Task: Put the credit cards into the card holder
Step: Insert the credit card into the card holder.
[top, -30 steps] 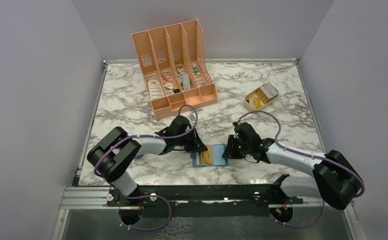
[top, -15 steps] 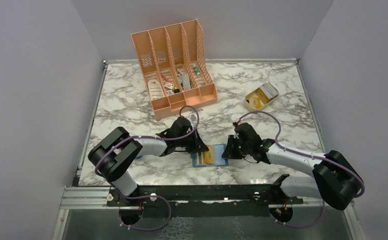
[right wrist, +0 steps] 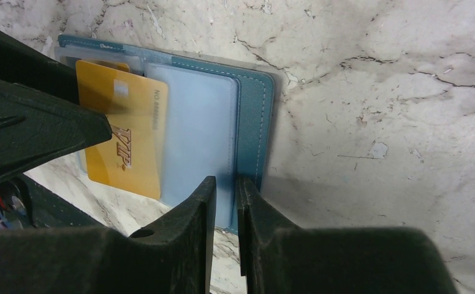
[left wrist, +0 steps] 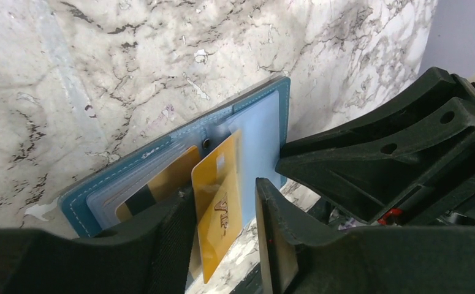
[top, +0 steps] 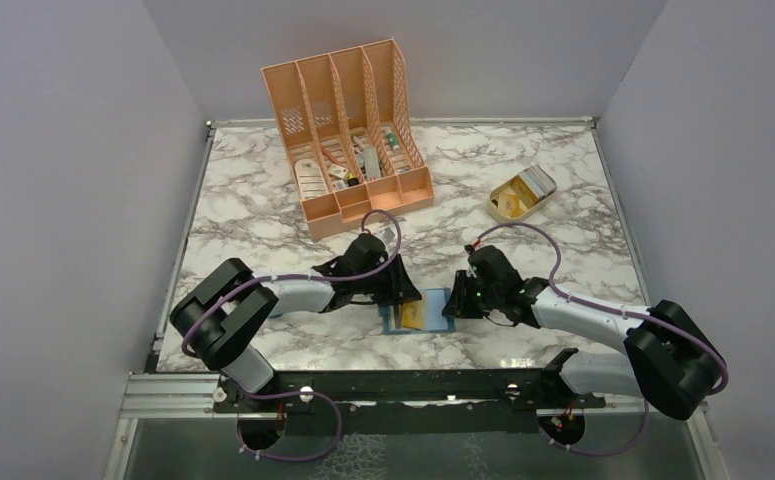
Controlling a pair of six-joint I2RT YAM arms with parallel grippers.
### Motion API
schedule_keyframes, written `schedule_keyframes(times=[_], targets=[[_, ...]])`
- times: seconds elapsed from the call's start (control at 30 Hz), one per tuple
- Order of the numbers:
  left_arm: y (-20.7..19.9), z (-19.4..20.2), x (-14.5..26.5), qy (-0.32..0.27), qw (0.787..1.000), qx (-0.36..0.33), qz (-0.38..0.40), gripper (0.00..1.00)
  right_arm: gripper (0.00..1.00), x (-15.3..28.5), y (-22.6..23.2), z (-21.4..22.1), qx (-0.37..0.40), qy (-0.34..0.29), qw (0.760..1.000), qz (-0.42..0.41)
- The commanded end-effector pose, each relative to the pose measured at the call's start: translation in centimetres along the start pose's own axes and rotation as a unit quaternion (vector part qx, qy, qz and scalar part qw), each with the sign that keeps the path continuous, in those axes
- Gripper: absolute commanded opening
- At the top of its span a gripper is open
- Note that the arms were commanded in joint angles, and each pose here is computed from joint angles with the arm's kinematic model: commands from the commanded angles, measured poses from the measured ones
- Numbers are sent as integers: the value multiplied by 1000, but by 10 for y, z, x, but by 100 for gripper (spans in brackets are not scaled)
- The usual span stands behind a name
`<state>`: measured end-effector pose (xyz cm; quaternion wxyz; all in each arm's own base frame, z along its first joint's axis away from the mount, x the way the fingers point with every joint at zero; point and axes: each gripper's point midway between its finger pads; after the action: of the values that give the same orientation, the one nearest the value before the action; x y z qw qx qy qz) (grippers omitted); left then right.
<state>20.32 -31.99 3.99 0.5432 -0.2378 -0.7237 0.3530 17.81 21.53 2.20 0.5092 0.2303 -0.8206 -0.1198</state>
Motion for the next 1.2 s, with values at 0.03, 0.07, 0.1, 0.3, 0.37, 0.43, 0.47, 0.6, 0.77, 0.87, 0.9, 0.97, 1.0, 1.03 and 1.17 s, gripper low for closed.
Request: schedule_keyframes(times=[0.03,0.07,0.1,0.3,0.37,0.43,0.47,0.6,0.77,0.87,0.9,0.97,1.0,1.03,1.17], targets=[[21,-5,7,-18,997,-27,-70,43,19,1,5,0,0,2,1000,-10],[21,-4,7,-17,997,-27,-71,43,19,1,5,0,0,2,1000,-11],[21,-3,7,-17,997,-27,-74,43,19,1,6,0,0,2,1000,-11],[25,4,6,-14,995,-33,-92,44,19,1,6,-1,1,0,1000,-12],[25,7,6,-12,995,-32,-96,44,19,1,7,-1,1,1,1000,-13],[26,9,6,-13,994,-31,-104,44,19,1,7,-2,1,0,1000,-13],[26,10,6,-13,994,-31,-107,44,19,1,7,-2,1,0,1000,-13],[23,14,4,-17,994,-24,-109,44,19,1,7,-1,0,0,1000,-15],[20,20,0,-18,994,-16,-111,42,19,0,8,0,-4,1,1000,-19],[19,21,-1,-21,993,-13,-112,42,19,0,9,0,-5,1,1000,-21],[18,20,-1,-23,993,-14,-111,43,19,1,9,-1,-5,0,1000,-22],[18,16,0,-31,992,-19,-118,42,19,3,12,-5,-3,-3,1000,-22],[18,13,0,-36,992,-26,-121,36,19,5,12,-7,-2,-5,1000,-20],[18,12,0,-39,991,-31,-123,27,19,7,14,-10,-1,-9,1000,-20],[17,11,0,-39,991,-33,-127,16,19,11,14,-11,0,-17,1000,-22]])
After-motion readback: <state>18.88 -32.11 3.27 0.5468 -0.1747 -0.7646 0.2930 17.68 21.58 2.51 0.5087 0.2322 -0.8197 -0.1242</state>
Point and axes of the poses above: each gripper's point midway between its finger pads, its own x axis back along the fingers, its own y axis along the line the jaws close on, z = x × y, and after that the axes turned 7 degrees about x, right-handed
